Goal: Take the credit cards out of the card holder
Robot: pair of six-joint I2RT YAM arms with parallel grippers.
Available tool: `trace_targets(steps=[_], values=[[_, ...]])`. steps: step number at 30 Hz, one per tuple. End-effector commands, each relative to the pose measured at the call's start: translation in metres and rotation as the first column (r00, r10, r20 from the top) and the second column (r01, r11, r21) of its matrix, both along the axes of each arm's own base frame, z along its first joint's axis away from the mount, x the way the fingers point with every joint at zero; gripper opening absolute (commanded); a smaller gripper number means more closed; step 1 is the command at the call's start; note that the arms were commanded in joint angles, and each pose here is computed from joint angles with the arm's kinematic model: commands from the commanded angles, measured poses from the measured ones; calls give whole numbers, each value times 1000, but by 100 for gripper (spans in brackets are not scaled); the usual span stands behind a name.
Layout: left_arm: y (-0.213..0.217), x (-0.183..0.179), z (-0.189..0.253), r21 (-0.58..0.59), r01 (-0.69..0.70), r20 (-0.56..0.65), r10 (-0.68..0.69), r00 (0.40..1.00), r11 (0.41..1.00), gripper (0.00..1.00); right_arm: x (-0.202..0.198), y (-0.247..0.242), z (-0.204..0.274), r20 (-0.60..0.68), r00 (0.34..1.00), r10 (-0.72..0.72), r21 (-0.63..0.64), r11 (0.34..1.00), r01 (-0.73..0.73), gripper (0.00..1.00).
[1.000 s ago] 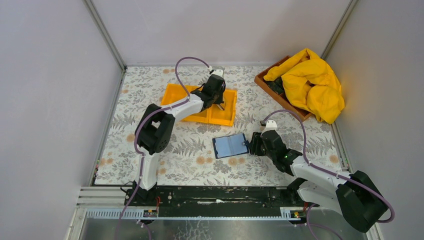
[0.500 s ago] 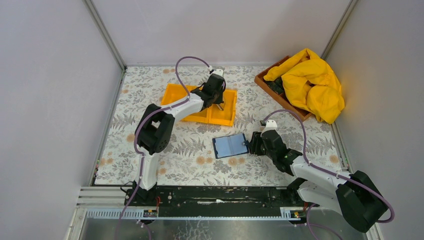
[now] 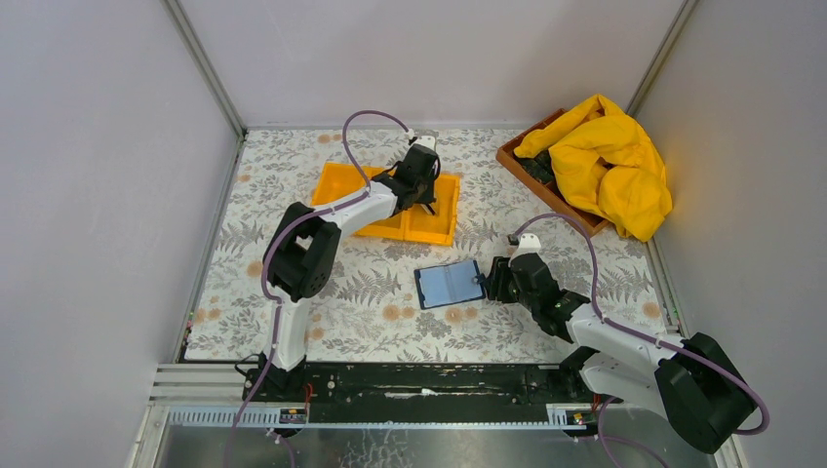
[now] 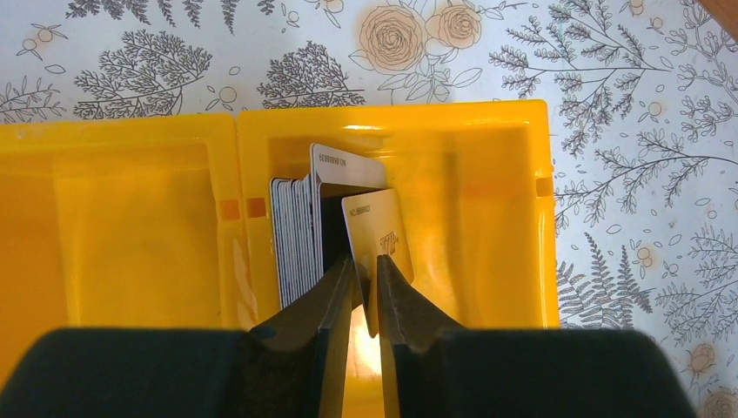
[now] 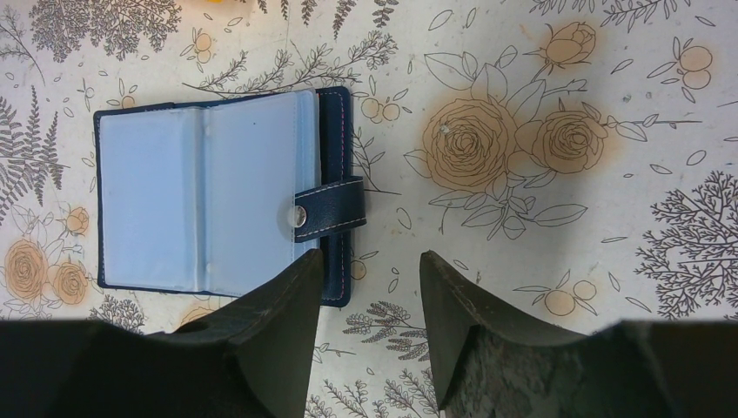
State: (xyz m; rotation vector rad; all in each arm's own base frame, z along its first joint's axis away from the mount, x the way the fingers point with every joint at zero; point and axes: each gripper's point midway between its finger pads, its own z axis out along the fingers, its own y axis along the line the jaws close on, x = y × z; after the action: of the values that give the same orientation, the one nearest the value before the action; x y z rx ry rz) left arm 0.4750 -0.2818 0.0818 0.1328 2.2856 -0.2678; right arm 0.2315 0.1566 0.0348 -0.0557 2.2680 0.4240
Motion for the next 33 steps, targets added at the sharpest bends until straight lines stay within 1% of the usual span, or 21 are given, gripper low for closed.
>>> trace_targets(steps=[1,5,7,11,13,17,24,33], values=[[6,5,1,28,-15,2,15,1000,999,23,7,2,8,29,999,-16,26,1000,15,52],[9,6,3,38,-23,9,22,1000,999,23,7,2,8,29,999,-16,26,1000,15,52],[10,6,5,43,-27,15,27,1000,999,21,7,2,8,28,1000,-14,26,1000,13,52],[14,7,9,54,-35,24,34,999,998,5,7,2,8,28,1000,-13,28,1000,12,52],[15,7,9,56,-38,24,37,999,998,3,7,2,7,26,1000,-12,27,1000,12,52],[16,8,11,57,-42,27,40,999,998,4,7,3,8,27,1000,-11,28,1000,11,52],[19,9,12,62,-49,33,47,998,997,16,7,3,8,27,1000,-10,29,1000,9,52],[23,9,15,73,-62,42,59,997,995,17,7,3,8,28,1000,-9,30,1000,8,52]])
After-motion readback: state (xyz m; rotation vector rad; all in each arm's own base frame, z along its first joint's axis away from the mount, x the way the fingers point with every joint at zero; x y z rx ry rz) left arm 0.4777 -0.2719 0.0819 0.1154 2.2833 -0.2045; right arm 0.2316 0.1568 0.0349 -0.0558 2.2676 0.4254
